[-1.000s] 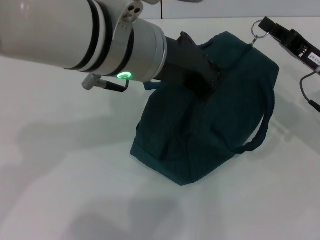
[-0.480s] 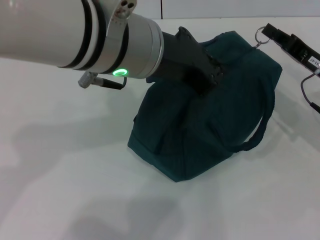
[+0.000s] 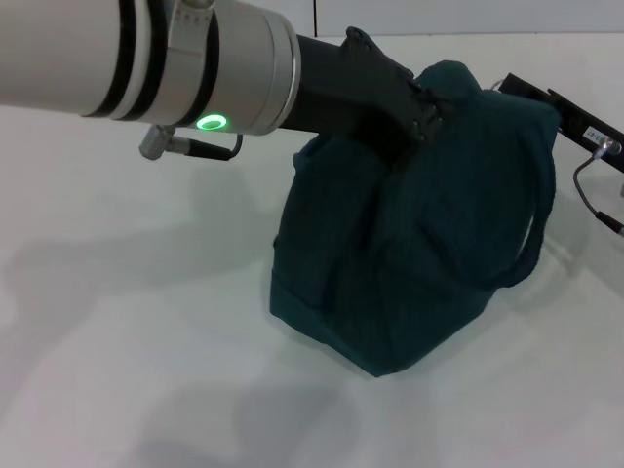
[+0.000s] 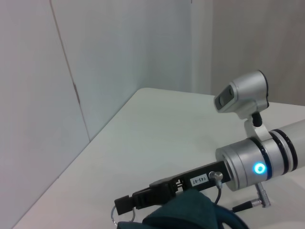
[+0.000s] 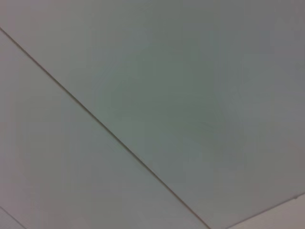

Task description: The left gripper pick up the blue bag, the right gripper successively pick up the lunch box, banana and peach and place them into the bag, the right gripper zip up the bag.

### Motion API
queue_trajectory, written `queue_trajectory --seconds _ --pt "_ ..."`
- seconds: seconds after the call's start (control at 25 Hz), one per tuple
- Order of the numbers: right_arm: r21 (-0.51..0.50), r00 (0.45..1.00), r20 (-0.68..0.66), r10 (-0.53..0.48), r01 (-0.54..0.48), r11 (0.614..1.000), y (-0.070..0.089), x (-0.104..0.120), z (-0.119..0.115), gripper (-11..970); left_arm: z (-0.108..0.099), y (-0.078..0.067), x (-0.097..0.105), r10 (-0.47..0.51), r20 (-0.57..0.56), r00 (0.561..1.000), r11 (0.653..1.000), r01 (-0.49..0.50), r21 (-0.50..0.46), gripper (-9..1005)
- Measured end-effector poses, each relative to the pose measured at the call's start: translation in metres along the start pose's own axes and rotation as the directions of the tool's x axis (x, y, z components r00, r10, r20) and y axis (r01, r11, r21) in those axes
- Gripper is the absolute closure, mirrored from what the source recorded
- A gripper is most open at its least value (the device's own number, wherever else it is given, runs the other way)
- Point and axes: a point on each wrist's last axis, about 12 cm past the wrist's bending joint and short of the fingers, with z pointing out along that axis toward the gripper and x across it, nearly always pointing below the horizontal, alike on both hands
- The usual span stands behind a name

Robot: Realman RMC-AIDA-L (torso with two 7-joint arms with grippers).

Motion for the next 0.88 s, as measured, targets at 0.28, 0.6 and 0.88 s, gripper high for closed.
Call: queue_trajectory --seconds 0.28,0.6,0.88 --pt "-0.045 0.999 0.036 -0.003 0.005 0.999 0.003 -0.004 -0.006 938 0.001 0.002 0.004 -0.008 -0.008 1.0 1.0 0.008 0.0 959" --pt "-0.132 0.98 0.132 -0.148 0.166 0.977 0.01 -0.005 -0.027 734 0.007 0.009 0.012 -0.03 -0.014 0.999 1.0 0.03 -0.006 960" --pt "-0.14 0.943 0.19 -0.273 0.302 0.943 0.01 -0.005 -0.043 588 0.01 0.015 0.02 -0.049 0.003 0.999 0.998 0.05 -0.028 961"
